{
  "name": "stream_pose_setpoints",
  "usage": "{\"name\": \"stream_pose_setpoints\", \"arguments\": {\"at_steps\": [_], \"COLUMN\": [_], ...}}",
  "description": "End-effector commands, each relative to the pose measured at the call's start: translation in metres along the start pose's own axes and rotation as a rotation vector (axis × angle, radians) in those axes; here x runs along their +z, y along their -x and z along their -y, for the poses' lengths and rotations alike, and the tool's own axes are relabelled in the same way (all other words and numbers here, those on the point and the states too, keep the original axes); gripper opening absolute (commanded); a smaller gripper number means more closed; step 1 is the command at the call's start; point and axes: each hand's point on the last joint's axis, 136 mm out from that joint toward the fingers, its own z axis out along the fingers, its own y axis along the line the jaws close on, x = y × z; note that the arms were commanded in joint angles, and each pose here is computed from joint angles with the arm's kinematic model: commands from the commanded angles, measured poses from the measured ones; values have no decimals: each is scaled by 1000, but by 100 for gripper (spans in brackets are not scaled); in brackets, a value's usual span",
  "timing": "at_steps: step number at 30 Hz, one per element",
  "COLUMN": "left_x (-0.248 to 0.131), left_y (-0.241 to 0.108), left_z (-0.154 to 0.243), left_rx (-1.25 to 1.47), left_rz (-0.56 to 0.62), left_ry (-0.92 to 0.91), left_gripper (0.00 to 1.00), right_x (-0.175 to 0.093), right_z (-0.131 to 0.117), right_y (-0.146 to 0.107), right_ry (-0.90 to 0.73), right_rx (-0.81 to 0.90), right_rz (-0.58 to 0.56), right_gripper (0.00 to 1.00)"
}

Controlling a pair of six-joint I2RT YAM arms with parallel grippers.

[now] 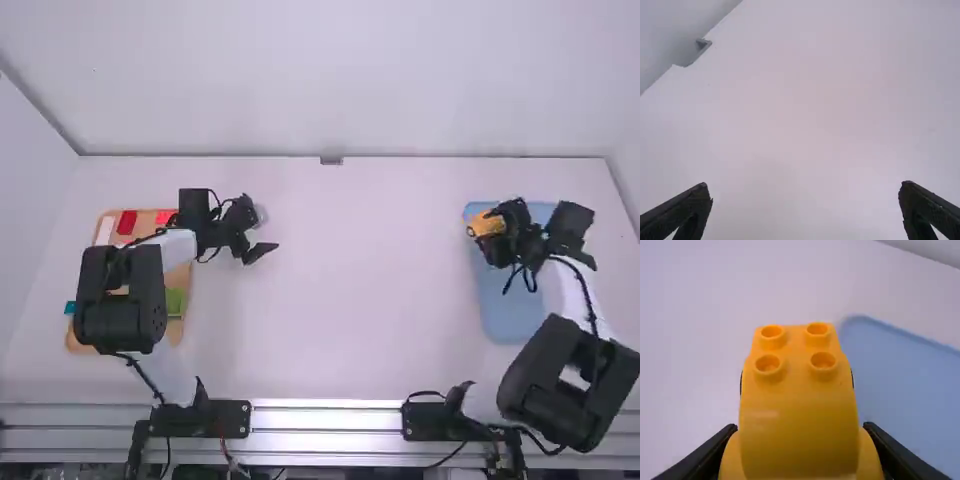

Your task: Assemble lego blocks to make yellow taxi

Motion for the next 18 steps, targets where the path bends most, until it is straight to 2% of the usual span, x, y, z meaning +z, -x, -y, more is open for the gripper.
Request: {"name": "stream_pose_setpoints", "arguments": {"at_steps": [1,2,6,9,13,15,18], "left_x": [0,0,-1,-1,-1,-2,-2], "left_y": [1,1,2,3,4,5,6], "left_z": [-1,-1,-6,-7,-9,-10,-17], "left_rx": [-25,-24,-13,-6,0,2,-54], "left_rz": [-7,-6,1,6,9,10,3], "left_ry": [11,11,27,31,36,39,66], "left_gripper": [99,99,99,99,99,99,99], "right_x": [-4,-3,12,28,46,56,56], "right_z": [31,32,64,71,68,66,70], "right_y": [-23,-24,-55,-80,-95,-100,-104], "right_ry": [-87,-91,-156,-168,-148,-145,-172], "right_rx": [155,161,317,379,386,389,400], "right_rz": [-5,0,52,45,18,5,-14], "right_gripper": [45,46,54,58,59,69,81]}}
